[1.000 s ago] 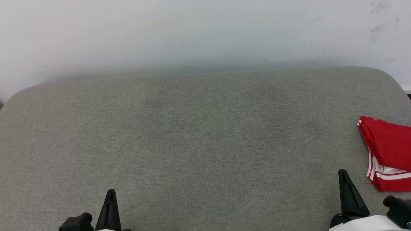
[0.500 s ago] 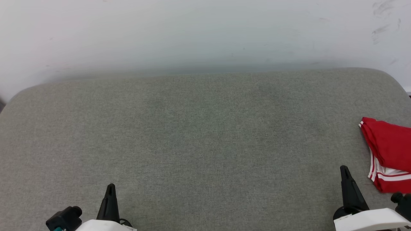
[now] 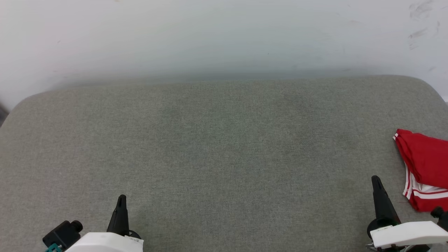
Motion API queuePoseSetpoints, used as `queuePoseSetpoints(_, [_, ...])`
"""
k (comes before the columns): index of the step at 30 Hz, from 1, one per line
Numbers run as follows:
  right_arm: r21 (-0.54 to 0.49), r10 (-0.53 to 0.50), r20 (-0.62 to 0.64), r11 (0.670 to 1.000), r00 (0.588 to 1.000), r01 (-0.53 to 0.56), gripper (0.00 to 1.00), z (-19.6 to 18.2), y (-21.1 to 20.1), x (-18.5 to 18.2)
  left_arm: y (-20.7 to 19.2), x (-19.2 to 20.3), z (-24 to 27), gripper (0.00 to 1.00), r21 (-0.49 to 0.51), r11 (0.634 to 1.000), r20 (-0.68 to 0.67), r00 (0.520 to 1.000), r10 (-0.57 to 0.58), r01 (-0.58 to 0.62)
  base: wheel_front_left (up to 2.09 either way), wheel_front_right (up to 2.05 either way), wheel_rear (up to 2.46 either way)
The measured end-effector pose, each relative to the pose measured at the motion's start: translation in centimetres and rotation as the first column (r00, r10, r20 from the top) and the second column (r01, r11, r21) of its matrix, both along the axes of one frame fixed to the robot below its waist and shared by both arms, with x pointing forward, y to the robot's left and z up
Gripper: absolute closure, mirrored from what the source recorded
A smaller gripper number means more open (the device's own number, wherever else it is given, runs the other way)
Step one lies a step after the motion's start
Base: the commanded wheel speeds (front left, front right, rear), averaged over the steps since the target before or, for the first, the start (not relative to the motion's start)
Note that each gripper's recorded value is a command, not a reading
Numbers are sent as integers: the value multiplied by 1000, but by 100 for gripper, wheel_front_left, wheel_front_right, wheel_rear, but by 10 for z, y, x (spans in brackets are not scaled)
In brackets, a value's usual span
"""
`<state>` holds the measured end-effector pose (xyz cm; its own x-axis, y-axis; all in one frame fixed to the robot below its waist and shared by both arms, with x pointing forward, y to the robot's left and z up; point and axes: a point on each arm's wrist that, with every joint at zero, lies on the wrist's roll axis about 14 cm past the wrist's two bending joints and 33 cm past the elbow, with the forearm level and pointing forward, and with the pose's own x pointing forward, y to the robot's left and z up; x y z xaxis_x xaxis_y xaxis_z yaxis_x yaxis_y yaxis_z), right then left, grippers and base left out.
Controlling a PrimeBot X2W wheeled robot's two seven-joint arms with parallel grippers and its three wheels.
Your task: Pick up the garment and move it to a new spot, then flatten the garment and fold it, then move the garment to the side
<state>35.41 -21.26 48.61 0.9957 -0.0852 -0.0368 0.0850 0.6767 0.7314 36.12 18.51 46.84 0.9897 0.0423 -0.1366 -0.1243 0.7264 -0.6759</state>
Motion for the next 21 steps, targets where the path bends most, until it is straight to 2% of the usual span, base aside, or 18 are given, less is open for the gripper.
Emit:
queuePoseSetpoints(11, [133, 1, 0, 991, 1000, -1, 100, 0, 1, 5, 2, 4, 1, 100, -146, 989, 0, 1000, 10, -10, 0, 0, 0])
queuePoseSetpoints(21, [241, 3, 5, 970, 1000, -4, 100, 2, 2, 10, 3, 8, 4, 100, -265, 964, 8, 1000, 17, -15, 0, 0, 0])
